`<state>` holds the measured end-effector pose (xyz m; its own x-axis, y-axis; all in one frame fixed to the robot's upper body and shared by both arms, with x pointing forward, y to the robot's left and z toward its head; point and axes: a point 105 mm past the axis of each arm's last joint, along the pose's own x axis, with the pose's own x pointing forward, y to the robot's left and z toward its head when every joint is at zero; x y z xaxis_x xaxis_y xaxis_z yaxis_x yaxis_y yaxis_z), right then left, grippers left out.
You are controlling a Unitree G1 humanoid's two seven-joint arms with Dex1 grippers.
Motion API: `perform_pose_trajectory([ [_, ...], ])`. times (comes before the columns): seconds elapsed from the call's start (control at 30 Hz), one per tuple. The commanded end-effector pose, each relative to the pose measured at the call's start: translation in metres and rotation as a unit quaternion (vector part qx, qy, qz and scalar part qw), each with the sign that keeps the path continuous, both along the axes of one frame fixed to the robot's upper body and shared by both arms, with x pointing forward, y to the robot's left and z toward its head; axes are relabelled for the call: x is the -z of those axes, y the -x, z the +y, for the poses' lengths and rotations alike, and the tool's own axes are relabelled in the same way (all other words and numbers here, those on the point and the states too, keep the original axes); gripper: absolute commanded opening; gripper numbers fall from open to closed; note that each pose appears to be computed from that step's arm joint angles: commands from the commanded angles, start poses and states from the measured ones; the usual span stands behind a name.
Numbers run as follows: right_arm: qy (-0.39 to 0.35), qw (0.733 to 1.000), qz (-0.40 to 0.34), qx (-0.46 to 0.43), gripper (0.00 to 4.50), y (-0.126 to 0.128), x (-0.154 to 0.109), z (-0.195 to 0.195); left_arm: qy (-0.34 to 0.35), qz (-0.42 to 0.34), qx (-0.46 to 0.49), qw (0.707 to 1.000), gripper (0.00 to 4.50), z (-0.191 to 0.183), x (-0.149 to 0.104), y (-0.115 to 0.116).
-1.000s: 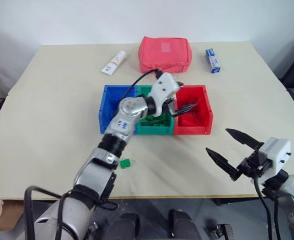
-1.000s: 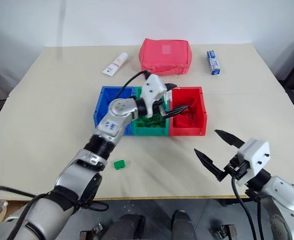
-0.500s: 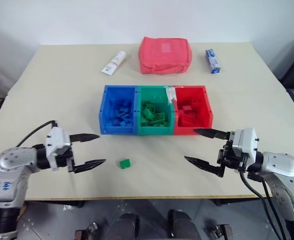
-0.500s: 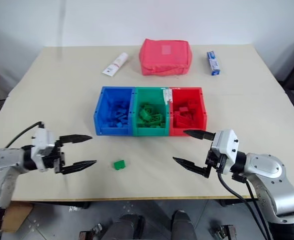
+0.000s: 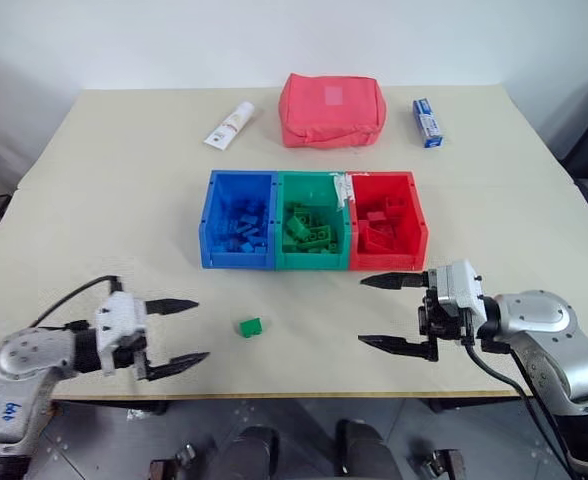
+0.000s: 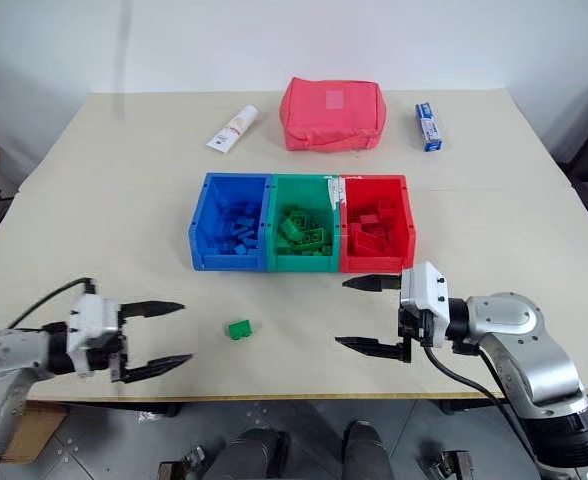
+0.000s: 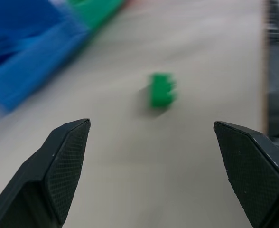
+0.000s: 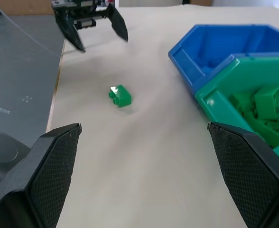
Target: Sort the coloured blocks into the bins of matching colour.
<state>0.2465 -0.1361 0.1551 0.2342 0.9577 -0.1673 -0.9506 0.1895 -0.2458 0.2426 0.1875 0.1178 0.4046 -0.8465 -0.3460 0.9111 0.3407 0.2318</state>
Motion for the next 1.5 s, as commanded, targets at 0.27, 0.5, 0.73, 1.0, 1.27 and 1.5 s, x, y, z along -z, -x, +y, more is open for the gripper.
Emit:
perform_pose_trajectory([
  [0.27, 0.027, 0.999, -0.028, -0.008, 4.50, 0.020, 0.014, -0.006, -0.089, 0.017, -0.050, 0.995, 4.01, -0.041, 0.027, -0.024],
  [0.5, 0.021, 0.999, -0.033, 0.018, 4.50, 0.020, 0.015, -0.009, -0.094, 0.029, -0.035, 0.995, 1.96, -0.045, 0.029, -0.023],
  [0.73, -0.018, 0.994, -0.052, 0.092, 4.50, 0.014, 0.005, -0.020, 0.045, -0.005, -0.031, 0.998, 0.94, -0.068, -0.017, -0.038],
  [1.0, -0.131, 0.952, -0.097, 0.258, 4.50, 0.000, -0.019, -0.037, 0.179, -0.117, -0.109, 0.971, 0.94, -0.108, -0.094, -0.100],
  [1.27, -0.148, 0.937, -0.115, 0.294, 4.50, 0.000, -0.019, -0.029, 0.148, -0.136, -0.115, 0.973, 0.94, -0.150, -0.096, -0.151],
  [1.5, -0.147, 0.932, -0.122, 0.307, 4.50, 0.006, -0.017, -0.029, 0.140, -0.137, -0.077, 0.978, 3.19, -0.142, -0.098, -0.149],
])
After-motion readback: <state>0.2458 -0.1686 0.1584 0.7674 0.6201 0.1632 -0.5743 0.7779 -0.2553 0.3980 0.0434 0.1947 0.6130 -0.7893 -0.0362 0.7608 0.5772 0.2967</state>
